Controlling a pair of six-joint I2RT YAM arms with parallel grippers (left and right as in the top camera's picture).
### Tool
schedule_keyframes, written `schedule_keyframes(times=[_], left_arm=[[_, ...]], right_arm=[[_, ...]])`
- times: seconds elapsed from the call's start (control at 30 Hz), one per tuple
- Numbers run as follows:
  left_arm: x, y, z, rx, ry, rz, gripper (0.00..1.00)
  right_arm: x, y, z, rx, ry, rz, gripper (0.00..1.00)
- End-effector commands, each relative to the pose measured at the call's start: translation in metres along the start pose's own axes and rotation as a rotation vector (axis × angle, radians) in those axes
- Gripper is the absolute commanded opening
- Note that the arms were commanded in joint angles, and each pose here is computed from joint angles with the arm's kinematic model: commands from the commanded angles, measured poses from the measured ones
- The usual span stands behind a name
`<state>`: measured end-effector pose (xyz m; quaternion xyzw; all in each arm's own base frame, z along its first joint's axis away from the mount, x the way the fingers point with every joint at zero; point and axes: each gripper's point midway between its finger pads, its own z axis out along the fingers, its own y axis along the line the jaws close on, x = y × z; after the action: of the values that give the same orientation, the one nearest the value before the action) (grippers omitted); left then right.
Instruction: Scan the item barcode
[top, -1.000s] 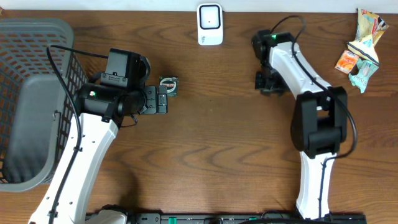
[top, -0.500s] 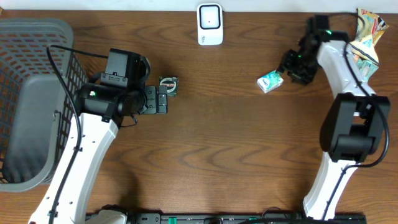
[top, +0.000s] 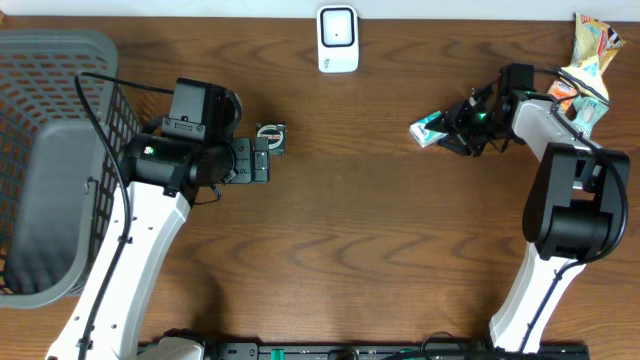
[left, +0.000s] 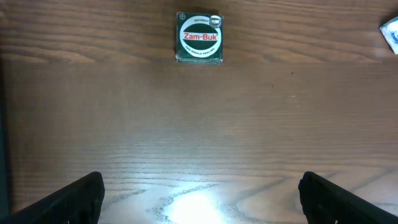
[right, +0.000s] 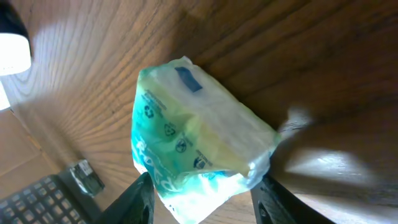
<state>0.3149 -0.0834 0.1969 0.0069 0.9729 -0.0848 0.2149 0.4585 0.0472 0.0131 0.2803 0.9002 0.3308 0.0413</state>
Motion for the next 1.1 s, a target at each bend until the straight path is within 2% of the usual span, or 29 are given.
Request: schedule_keyframes(times=[0.0,0.17,0.23,0.33,0.43,0.47,0.53,0.67,0.9,1.07], left_arm=[[-0.004,0.0,-0.005,-0.002,-0.018,0.006,0.98],[-0.004,0.0,-0.005,-0.002,-0.019,0.006,0.98],[-0.004,0.0,-0.005,-0.002,-0.018,0.006,0.98],[-0.004,0.0,-0.005,-0.002,-0.018,0.006,0.98],[-0.004,0.0,-0.005,-0.002,-0.018,0.006,0.98],[-0.004,0.0,-0.005,-0.002,-0.018,0.006,0.98],[-0.004,0.0,-0.005,-0.002,-0.019,0.006,0.98],[-0.004,0.0,-0.005,-0.002,-0.019,0.006,0.97],[-0.004,0.0,-0.005,-0.002,-0.019,0.006,0.98],[-0.004,0.0,-0.005,-0.002,-0.018,0.006,0.98]], right_arm=[[-0.005,-0.027,0.007,0.136,-0.052,0.026,0.44],[-0.008,-0.024,0.007,0.127,-0.064,0.015,0.39],[-0.01,-0.023,0.008,0.123,-0.072,0.008,0.45],[-0.012,-0.019,0.01,0.117,-0.082,-0.009,0.45],[-0.009,-0.013,0.017,0.113,-0.08,-0.033,0.3],[-0.007,-0.012,0.022,0.123,-0.078,-0.045,0.18],[-0.001,-0.01,0.028,0.153,-0.075,-0.078,0.04],[0.016,0.001,0.035,0.119,-0.008,-0.164,0.01],[0.042,0.067,0.011,-0.224,0.102,-0.338,0.01],[0.073,0.146,-0.046,-0.694,0.187,-0.585,0.01]])
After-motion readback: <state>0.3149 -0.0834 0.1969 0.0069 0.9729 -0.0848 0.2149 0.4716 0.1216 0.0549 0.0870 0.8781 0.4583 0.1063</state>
